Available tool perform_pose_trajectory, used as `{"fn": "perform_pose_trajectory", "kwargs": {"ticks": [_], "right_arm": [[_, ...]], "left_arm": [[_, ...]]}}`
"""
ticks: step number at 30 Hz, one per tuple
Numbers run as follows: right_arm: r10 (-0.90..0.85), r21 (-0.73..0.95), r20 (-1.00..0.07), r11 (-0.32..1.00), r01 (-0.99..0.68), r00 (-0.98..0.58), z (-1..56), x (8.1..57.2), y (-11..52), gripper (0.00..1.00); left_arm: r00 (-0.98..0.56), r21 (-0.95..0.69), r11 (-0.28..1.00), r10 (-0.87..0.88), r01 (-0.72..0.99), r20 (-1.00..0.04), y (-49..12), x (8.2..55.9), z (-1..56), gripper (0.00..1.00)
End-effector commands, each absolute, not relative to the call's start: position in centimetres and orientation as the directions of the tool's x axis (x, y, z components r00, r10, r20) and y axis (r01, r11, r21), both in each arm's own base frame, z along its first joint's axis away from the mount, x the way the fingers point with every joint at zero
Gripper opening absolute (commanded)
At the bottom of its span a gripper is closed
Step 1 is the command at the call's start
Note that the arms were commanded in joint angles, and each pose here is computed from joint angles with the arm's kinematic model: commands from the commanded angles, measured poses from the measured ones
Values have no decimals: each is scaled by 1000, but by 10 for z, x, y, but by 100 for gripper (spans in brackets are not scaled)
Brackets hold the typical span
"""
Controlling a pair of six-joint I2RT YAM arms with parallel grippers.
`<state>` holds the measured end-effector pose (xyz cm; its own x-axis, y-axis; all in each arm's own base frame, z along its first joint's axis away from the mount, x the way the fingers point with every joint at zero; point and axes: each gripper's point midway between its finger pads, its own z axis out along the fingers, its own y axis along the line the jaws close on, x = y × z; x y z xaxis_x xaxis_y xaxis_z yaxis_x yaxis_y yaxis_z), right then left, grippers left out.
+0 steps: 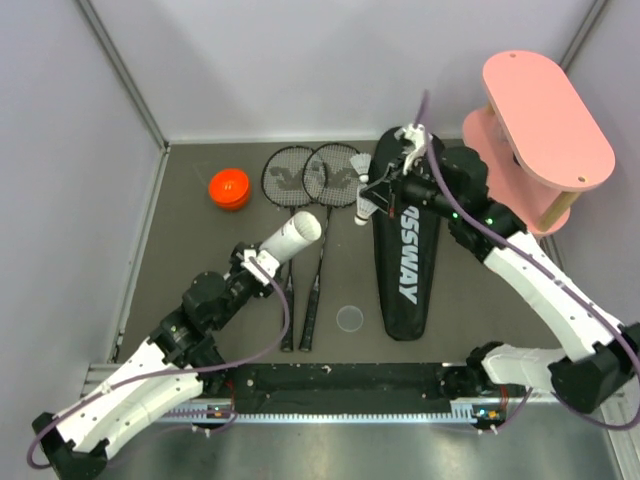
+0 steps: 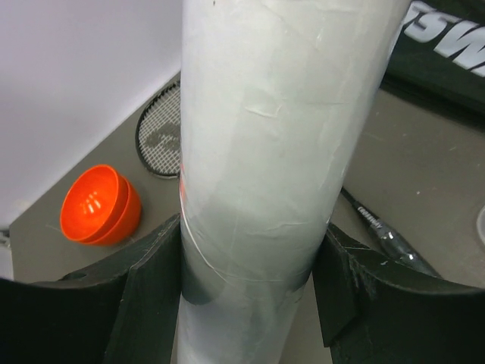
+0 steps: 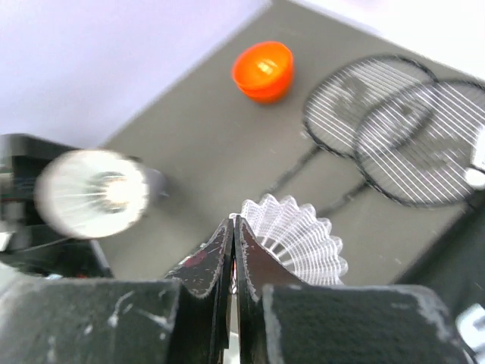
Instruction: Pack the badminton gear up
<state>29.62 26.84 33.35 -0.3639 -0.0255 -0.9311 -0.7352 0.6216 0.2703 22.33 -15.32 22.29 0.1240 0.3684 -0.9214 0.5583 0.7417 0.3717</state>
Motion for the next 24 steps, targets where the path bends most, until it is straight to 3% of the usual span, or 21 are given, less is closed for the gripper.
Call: {"fn": "perform_pose_trajectory", "kwargs": {"ticks": [1, 8, 12, 18, 24], "right_arm": [[187, 297, -952, 360, -885, -243, 402, 240, 288, 0], [258, 281, -943, 272, -920, -212, 427, 217, 312, 0], [332, 258, -931, 309, -915, -150, 438, 217, 328, 0], [365, 331, -902, 245, -911, -229, 426, 215, 352, 0], [364, 360, -900, 311, -879, -240, 410, 225, 350, 0]], "left_arm": [[115, 376, 790, 368, 485, -923, -147, 238, 240, 0], [103, 379, 783, 381, 492, -919, -150, 239, 235, 0], [115, 381, 775, 377, 505, -919, -152, 237, 236, 0], [133, 378, 775, 363, 506, -922, -151, 235, 240, 0], [152, 373, 773, 346, 512, -926, -152, 232, 244, 0]]}}
